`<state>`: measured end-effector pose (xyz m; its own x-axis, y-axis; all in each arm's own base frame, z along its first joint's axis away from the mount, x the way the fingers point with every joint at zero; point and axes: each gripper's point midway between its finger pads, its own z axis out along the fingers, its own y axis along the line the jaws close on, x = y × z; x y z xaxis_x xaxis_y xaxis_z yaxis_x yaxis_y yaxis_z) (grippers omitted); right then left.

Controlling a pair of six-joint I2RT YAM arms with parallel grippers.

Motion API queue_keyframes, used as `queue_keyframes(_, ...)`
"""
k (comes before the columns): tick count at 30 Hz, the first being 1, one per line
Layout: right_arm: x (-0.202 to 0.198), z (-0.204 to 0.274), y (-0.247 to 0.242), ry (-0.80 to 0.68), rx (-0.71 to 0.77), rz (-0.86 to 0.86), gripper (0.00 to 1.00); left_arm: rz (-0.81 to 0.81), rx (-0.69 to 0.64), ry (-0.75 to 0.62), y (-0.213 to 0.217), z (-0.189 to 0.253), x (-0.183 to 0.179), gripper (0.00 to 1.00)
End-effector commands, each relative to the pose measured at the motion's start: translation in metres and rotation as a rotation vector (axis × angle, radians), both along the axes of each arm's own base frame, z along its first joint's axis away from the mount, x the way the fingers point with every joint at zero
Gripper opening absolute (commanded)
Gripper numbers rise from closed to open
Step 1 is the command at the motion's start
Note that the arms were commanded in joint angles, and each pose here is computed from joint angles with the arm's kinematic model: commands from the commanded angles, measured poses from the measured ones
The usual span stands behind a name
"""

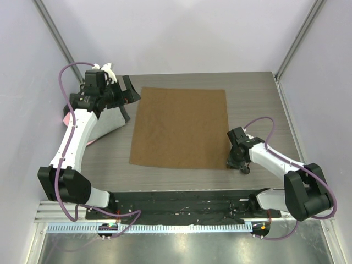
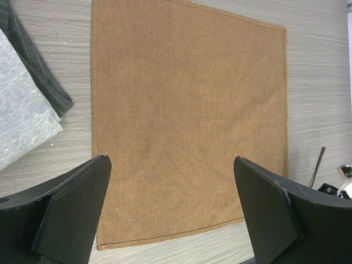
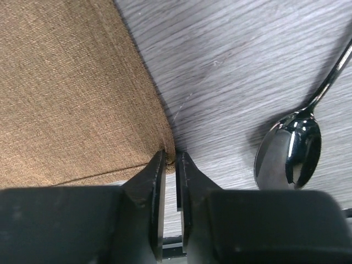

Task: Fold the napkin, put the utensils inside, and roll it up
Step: Fold the napkin

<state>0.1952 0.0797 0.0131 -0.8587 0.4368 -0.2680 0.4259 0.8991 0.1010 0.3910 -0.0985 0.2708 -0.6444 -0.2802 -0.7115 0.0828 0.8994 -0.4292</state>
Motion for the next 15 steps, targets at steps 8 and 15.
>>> queue_keyframes(8,0.011,0.019,-0.006,-0.073,-0.025,-0.015,0.01,-0.021,-0.016,-0.048,-0.005,0.012,0.003,1.00)
queue_keyframes(15,0.020,0.061,-0.021,-0.148,-0.078,-0.035,0.01,-0.027,-0.029,-0.055,-0.007,0.015,0.001,1.00)
